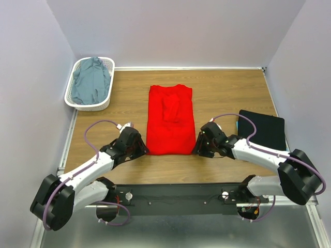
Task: Fold and stack the t-shirts
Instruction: Fold the tshirt
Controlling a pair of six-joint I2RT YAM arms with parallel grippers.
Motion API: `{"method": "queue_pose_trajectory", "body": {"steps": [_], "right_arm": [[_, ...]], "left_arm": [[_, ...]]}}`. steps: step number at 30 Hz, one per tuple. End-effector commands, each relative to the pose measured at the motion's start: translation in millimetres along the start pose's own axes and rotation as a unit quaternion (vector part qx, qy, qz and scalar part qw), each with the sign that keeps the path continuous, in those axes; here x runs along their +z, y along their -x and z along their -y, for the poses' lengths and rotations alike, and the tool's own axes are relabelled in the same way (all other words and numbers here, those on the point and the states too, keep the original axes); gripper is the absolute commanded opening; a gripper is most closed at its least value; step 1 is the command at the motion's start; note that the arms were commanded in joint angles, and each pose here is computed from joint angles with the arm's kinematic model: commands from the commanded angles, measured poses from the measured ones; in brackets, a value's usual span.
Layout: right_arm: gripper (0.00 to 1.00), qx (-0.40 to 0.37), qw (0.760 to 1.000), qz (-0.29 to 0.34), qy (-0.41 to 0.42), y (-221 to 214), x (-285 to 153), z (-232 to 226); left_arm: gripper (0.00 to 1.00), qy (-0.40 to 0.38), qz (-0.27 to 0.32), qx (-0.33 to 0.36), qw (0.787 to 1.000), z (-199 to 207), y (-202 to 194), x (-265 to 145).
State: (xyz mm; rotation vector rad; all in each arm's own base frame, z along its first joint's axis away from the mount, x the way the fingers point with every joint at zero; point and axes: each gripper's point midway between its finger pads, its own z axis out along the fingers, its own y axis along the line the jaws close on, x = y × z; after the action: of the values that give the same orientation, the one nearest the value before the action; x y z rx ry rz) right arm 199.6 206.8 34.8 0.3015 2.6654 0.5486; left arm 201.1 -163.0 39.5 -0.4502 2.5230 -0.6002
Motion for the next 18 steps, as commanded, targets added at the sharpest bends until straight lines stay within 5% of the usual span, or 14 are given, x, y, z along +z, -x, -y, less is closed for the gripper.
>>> {"method": "queue_pose_trajectory", "body": {"steps": [1, 18], "right_arm": [[0.53, 0.014, 1.000, 0.025, -0.011, 9.9, 5.2, 2.7], [0.52, 0.023, 0.999, 0.030, -0.019, 16.3, 19.5, 9.0]], "left_arm": [[0.48, -0.013, 0.026, -0.005, 1.000, 8.0, 13.6, -5.2], [0.45, 0.016, 0.003, 0.006, 1.000, 0.9, 14.5, 18.0]]}}
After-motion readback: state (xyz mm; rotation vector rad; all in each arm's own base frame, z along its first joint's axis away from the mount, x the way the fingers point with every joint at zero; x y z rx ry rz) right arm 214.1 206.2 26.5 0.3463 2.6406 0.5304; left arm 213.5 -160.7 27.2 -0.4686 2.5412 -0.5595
